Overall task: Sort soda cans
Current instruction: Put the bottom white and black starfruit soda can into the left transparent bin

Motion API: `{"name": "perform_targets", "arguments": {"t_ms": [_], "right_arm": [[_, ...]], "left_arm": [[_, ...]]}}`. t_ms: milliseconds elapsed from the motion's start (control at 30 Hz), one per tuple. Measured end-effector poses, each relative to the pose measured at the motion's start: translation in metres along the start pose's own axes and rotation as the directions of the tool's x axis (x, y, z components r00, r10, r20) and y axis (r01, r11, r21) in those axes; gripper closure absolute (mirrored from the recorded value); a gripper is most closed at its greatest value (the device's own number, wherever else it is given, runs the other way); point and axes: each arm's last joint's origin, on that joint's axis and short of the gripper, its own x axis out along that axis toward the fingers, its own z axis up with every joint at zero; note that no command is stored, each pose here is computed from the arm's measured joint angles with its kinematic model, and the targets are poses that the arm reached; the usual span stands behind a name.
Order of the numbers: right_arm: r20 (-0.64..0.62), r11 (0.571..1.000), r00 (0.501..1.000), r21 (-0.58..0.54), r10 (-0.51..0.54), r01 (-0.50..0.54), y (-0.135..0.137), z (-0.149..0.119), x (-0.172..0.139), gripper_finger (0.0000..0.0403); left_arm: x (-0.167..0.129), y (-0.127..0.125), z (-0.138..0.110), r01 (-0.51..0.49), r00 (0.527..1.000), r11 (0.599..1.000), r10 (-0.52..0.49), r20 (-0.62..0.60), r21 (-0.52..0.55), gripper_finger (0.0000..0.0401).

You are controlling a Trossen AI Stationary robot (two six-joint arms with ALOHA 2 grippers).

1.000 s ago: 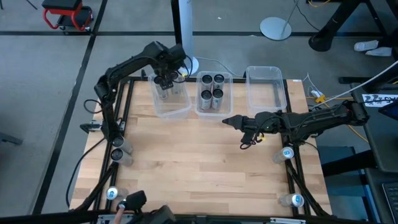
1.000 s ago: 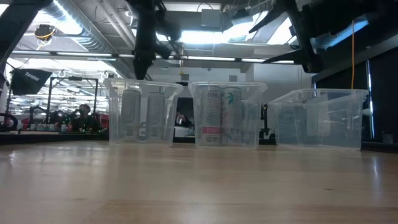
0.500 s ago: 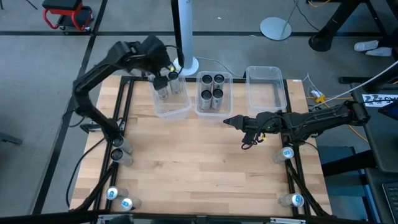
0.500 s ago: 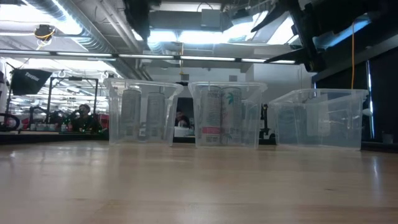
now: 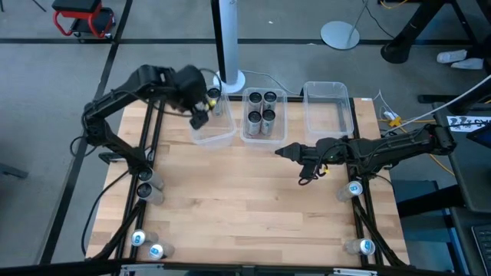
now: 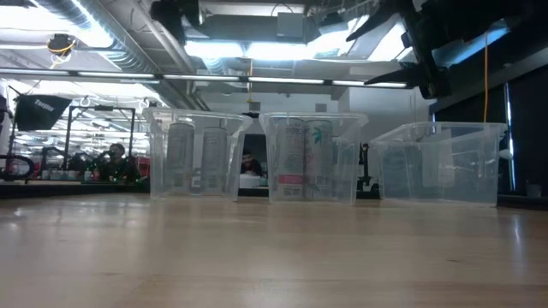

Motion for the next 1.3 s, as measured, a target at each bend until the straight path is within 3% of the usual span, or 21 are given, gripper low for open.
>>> {"name": "perform_targets", "arguments": {"t_ms": [100, 333, 567, 900, 1300], "right_arm": [[0.002, 1.000, 1.000, 0.016, 0.007, -0.007, 0.001, 0.000, 0.000, 0.0091], [0.039, 0.999, 0.999, 0.044, 0.010, -0.012, 0.001, 0.001, 0.000, 0.0091], [0.039, 0.996, 0.999, 0.091, 0.009, -0.012, 0.001, 0.001, 0.000, 0.0091], [0.041, 0.993, 0.999, 0.116, 0.015, -0.019, 0.002, 0.002, 0.000, 0.0091], [0.051, 0.993, 0.997, 0.102, 0.059, -0.064, 0.008, 0.005, 0.009, 0.0091]], "left_arm": [[0.002, -0.016, -0.012, 0.003, 0.996, 0.999, -0.006, -0.085, -0.040, 0.0047], [0.003, -0.057, -0.038, 0.038, 0.990, 0.988, -0.057, -0.126, -0.147, 0.0047], [0.016, -0.092, -0.068, -0.011, 0.976, 0.966, -0.046, -0.212, -0.258, 0.0047], [0.018, -0.132, -0.116, -0.026, 0.920, 0.948, -0.102, -0.378, -0.317, 0.0047], [-0.007, -0.160, -0.165, -0.102, 0.901, 0.870, -0.125, -0.416, -0.482, 0.0047]]}}
